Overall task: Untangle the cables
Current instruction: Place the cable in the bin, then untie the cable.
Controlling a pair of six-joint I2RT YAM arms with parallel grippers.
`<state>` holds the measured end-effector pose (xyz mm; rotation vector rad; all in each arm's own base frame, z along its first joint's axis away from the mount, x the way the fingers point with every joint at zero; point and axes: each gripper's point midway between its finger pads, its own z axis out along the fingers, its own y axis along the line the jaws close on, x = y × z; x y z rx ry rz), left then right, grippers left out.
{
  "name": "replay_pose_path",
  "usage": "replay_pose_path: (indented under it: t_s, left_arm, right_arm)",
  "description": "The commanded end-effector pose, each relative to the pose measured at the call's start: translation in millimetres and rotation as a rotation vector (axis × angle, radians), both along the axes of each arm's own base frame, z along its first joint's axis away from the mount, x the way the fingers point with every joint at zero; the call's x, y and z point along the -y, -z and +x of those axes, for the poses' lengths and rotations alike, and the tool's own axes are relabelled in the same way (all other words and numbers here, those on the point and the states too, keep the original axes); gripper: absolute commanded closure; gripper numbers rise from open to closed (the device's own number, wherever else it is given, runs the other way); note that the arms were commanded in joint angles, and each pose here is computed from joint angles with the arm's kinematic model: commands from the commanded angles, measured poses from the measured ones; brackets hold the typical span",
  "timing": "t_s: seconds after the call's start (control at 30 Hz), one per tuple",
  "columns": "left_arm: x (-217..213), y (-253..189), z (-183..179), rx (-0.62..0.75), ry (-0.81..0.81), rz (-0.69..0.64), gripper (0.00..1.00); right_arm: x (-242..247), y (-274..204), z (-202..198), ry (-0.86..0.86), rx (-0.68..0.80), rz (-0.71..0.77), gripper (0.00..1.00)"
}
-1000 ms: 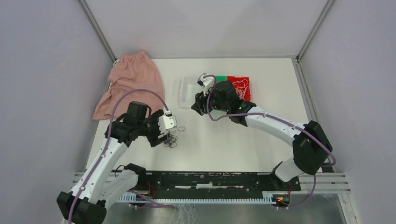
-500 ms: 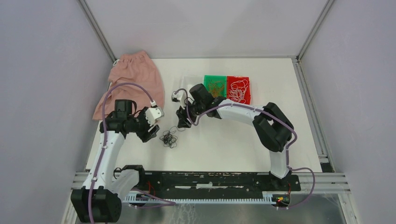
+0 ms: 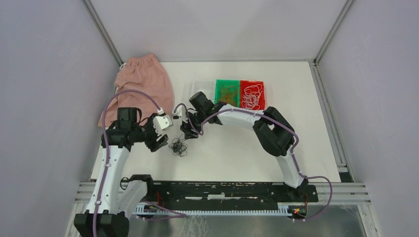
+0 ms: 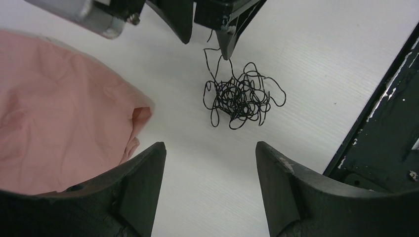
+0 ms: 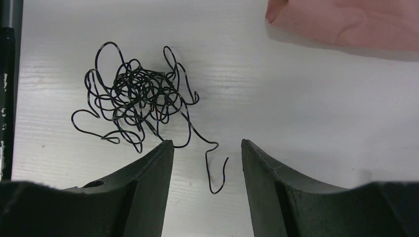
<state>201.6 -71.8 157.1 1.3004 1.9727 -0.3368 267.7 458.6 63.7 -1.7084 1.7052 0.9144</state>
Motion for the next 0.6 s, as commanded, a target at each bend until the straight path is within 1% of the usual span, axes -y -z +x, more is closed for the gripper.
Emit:
replay_pose_path:
  t_s: [0.0, 0.17, 0.3, 0.33, 0.37, 0.47, 0.5, 0.53, 0.57]
  left_arm:
    - [10.1, -29.4, -2.2, 0.107, 0.072, -0.038, 0.25]
    - [9.6, -31.1, -12.8, 0.105, 0.096, -0.024, 0.25]
    - [11.2, -31.9, -21.5, 0.12, 0.121, -0.022, 0.25]
    - [12.0, -32.5, -24.5, 0.131, 0.135, -0.019, 0.25]
    - [12.4, -32.2, -27.0, 0.139, 0.147, -0.016, 0.25]
    - [12.6, -32.3, -30.2, 0.163, 0.161, -0.008, 0.25]
    - [12.7, -32.4, -30.7, 0.167, 0.164, -0.008, 0.25]
    - [13.1, -32.9, -31.2, 0.171, 0.167, -0.009, 0.25]
    - [13.5, -32.9, -31.3, 0.173, 0.169, -0.011, 0.25]
  right_arm:
    - [-20.4, -10.5, 2.7, -0.077, 0.094, 0.056, 0.41]
    - [-28.9, -6.3, 9.2, -0.074, 0.146, 0.06, 0.43]
    - [-33.1, -8.8, 16.2, -0.054, 0.179, 0.078, 0.49]
    - [-34.6, -10.2, 16.5, -0.053, 0.181, 0.086, 0.53]
    - [-35.6, -11.7, 15.8, -0.056, 0.18, 0.093, 0.59]
    - [-36.7, -23.7, 13.4, -0.057, 0.176, 0.116, 0.87]
    - [-36.3, -27.9, 12.9, -0.056, 0.177, 0.125, 0.94]
    - [-36.2, -34.7, 12.1, -0.054, 0.183, 0.137, 0.99]
    - [-35.0, -39.0, 11.3, -0.05, 0.184, 0.146, 1.0]
